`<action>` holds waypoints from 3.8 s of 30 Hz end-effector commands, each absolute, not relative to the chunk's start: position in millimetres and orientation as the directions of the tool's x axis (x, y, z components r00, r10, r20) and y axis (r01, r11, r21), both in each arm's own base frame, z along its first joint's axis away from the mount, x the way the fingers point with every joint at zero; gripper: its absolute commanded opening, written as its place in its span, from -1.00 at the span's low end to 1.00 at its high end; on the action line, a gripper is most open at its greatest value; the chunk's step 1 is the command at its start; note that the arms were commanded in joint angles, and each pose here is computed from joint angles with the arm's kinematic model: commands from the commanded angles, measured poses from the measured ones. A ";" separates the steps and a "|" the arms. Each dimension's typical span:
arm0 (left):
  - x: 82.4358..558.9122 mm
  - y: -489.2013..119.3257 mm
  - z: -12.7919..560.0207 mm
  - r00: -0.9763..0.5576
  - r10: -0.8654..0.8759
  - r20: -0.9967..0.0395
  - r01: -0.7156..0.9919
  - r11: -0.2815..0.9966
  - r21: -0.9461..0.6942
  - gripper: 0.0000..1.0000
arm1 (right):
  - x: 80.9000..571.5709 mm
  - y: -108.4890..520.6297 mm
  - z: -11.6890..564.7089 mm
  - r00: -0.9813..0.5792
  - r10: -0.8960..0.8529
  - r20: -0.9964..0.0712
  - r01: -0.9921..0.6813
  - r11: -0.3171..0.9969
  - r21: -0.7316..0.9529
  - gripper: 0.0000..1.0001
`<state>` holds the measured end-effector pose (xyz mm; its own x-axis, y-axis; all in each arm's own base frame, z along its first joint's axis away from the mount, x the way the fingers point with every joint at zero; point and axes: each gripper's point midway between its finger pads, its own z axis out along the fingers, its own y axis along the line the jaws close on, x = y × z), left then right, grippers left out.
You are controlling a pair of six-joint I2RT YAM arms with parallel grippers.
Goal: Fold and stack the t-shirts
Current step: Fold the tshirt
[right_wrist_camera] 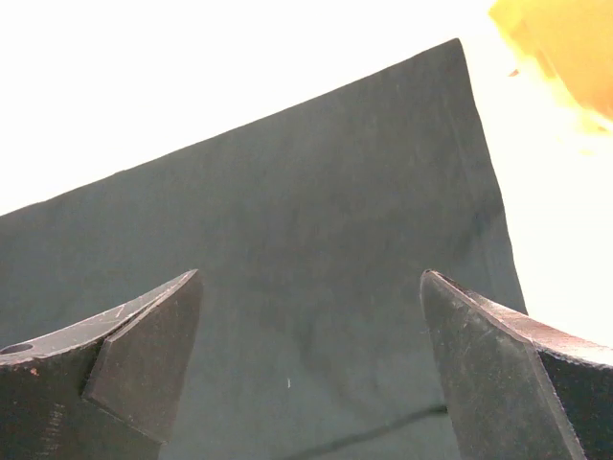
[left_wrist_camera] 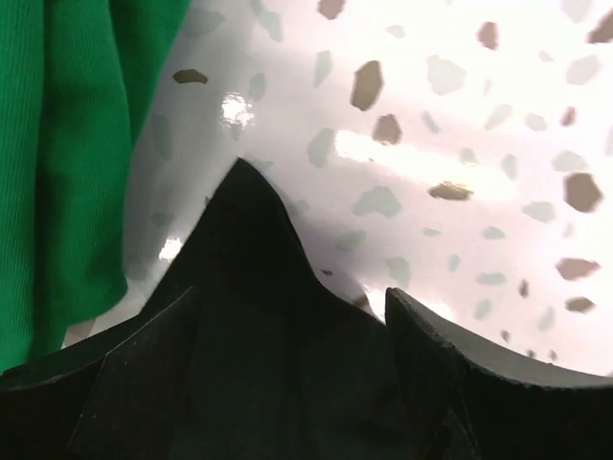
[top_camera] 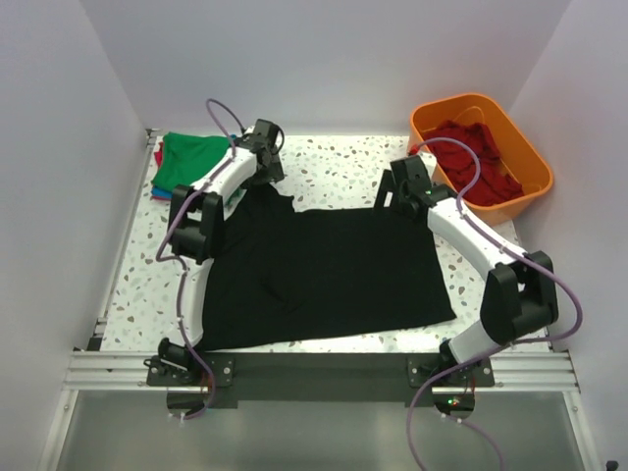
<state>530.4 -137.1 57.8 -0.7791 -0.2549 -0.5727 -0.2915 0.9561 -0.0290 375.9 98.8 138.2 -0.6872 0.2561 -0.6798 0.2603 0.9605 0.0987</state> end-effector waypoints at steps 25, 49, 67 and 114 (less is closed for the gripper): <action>517.9 -125.3 34.8 -0.799 -0.267 -0.539 -0.316 0.949 -0.002 -1.00 | 473.7 67.8 73.9 -0.507 0.391 -0.768 0.613 0.790 -0.002 0.71; 492.3 -122.1 81.5 -0.745 -0.254 -0.617 -0.283 0.958 -0.054 -1.00 | 456.5 54.6 39.0 -0.558 0.366 -0.745 0.639 0.762 -0.105 -0.80; 367.2 -111.3 92.6 -0.720 -0.384 -0.578 -0.432 0.900 -0.060 -1.00 | 419.3 65.2 85.1 -0.544 0.302 -0.783 0.540 0.840 -0.051 -1.00; 231.0 -166.5 136.7 -0.755 -0.296 -0.584 -0.214 0.955 -0.207 1.00 | 325.2 91.4 99.0 -0.667 0.274 -0.692 0.254 0.958 0.135 0.97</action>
